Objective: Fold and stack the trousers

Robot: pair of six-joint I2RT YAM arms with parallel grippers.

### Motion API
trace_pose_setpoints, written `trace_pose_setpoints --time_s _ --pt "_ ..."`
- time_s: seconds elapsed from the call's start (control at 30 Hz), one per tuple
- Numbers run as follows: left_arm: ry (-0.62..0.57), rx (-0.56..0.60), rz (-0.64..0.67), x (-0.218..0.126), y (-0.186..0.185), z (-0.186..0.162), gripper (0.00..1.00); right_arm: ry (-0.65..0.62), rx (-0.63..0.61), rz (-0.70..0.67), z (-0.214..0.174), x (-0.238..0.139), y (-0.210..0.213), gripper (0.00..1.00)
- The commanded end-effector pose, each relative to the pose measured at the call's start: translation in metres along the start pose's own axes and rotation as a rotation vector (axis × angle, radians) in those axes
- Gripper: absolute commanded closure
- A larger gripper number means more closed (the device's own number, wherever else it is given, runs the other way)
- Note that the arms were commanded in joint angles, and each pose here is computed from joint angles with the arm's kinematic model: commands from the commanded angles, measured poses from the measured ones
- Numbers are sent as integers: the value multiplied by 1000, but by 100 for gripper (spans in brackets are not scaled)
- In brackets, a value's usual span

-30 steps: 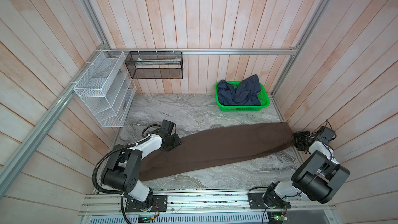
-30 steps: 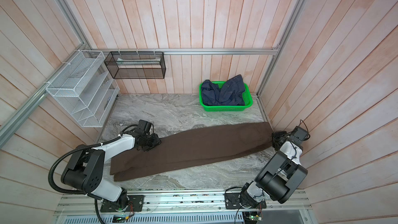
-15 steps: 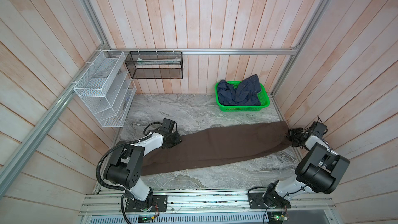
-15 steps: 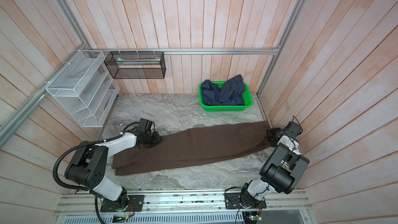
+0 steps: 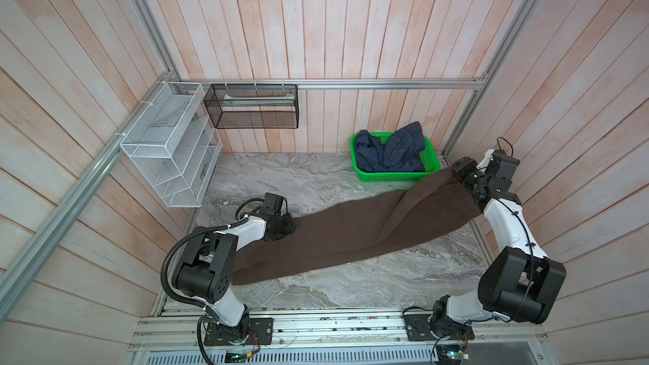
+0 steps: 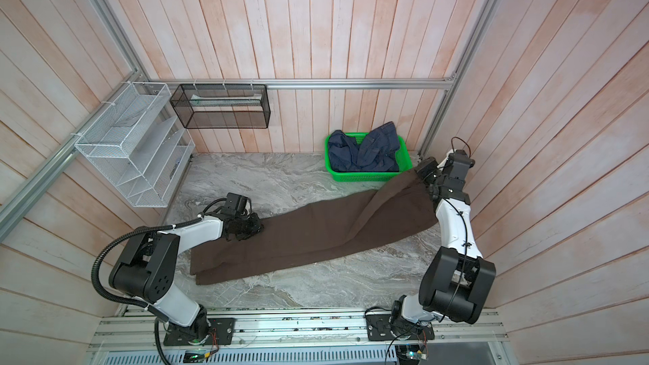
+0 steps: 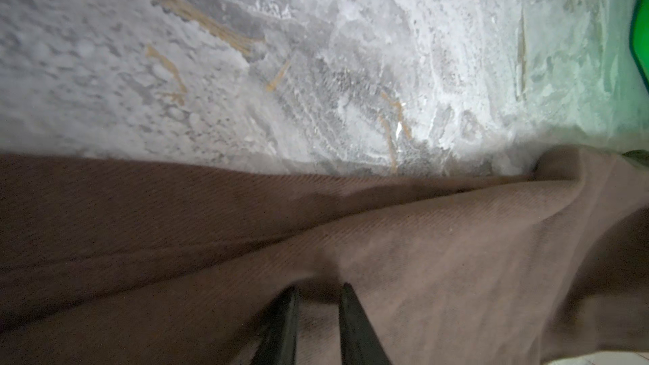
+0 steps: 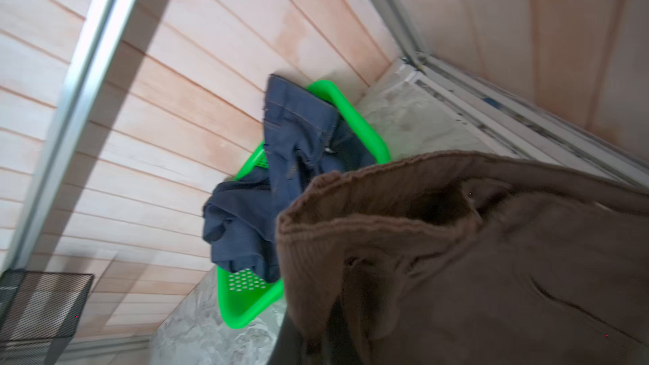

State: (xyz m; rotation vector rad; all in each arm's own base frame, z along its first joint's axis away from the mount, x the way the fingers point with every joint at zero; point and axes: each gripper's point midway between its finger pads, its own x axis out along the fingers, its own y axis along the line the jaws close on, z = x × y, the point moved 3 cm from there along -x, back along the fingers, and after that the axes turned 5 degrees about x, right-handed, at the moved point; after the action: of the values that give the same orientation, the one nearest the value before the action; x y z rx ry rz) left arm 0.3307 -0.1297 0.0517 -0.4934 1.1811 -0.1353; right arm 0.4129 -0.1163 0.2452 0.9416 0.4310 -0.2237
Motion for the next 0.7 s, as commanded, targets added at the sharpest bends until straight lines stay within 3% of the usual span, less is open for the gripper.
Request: trace_pose_setpoints --time_s 0.0,0.23,0.53,0.67 --pt "106 -20 97 6 27 -29 76 12 34 -123 -5 14 -67 100" --pt "80 -14 84 -7 20 -23 76 64 75 -245 -3 20 -137 100" --pt "58 -9 76 -21 15 -20 76 99 35 -327 -13 20 -162 100" --pt "39 -4 79 -31 12 -18 70 105 36 -437 -19 7 -177 73"
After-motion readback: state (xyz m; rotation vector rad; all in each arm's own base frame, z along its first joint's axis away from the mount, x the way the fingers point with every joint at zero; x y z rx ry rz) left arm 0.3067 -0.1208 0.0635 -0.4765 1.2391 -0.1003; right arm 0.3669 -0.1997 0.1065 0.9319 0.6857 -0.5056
